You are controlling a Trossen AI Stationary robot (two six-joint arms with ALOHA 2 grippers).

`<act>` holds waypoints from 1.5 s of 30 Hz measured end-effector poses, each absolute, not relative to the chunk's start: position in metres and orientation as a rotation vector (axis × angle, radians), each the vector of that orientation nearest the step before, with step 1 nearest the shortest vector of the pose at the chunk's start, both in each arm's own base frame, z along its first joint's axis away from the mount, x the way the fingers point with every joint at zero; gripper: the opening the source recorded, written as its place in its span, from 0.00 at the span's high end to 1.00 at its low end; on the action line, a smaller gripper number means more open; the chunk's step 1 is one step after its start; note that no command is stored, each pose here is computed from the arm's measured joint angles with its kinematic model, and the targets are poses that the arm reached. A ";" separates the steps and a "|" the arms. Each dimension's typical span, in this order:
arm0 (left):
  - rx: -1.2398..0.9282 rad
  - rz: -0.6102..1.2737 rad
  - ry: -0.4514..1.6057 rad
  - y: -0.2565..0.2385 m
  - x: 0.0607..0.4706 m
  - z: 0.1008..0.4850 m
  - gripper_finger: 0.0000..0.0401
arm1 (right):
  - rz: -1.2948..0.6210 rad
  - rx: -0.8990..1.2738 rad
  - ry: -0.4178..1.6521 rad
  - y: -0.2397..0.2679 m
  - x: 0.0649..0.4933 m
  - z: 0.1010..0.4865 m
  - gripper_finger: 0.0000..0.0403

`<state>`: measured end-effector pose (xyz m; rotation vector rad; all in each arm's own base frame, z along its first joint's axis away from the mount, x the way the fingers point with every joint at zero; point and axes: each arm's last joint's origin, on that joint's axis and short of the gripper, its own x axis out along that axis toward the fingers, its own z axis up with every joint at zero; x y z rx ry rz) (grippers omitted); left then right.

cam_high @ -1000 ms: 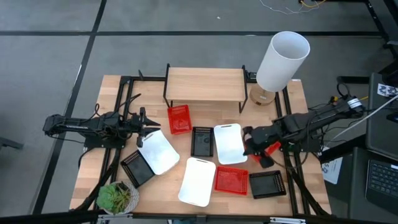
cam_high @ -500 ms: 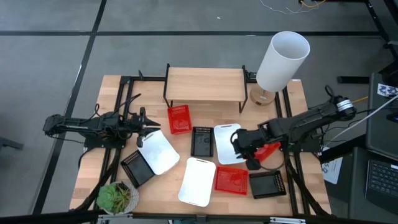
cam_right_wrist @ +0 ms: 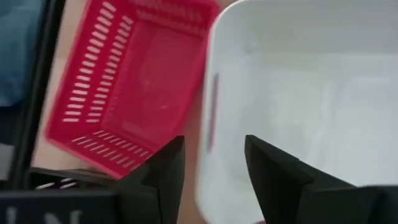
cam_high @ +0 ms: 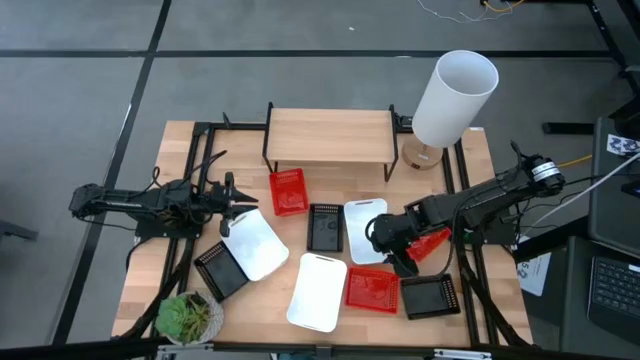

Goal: Stack baskets on shelf by color
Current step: Put the top right white bin on the shelf

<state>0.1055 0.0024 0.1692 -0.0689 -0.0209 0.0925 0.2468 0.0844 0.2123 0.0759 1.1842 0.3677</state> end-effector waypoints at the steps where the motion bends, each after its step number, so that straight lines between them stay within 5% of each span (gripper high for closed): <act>1: -0.069 0.093 -0.021 0.002 0.105 0.169 0.82 | 0.367 0.075 1.200 0.086 0.246 0.210 0.59; 13: -0.069 0.092 -0.021 0.002 0.105 0.169 0.82 | 0.322 -0.011 1.339 0.096 0.246 0.187 0.62; 23: -0.069 0.093 -0.020 0.002 0.105 0.169 0.82 | 0.244 -0.079 1.320 0.093 0.246 0.186 0.95; 26: -0.069 0.093 -0.021 0.002 0.105 0.169 0.82 | 0.243 -0.106 1.310 0.095 0.248 0.190 0.98; 40: -0.069 0.092 -0.021 0.002 0.105 0.169 0.82 | 0.291 -0.084 1.276 0.116 0.257 0.301 1.00; 45: -0.069 0.092 -0.021 0.002 0.105 0.169 0.82 | 0.220 -0.258 1.146 0.115 0.258 0.341 1.00</act>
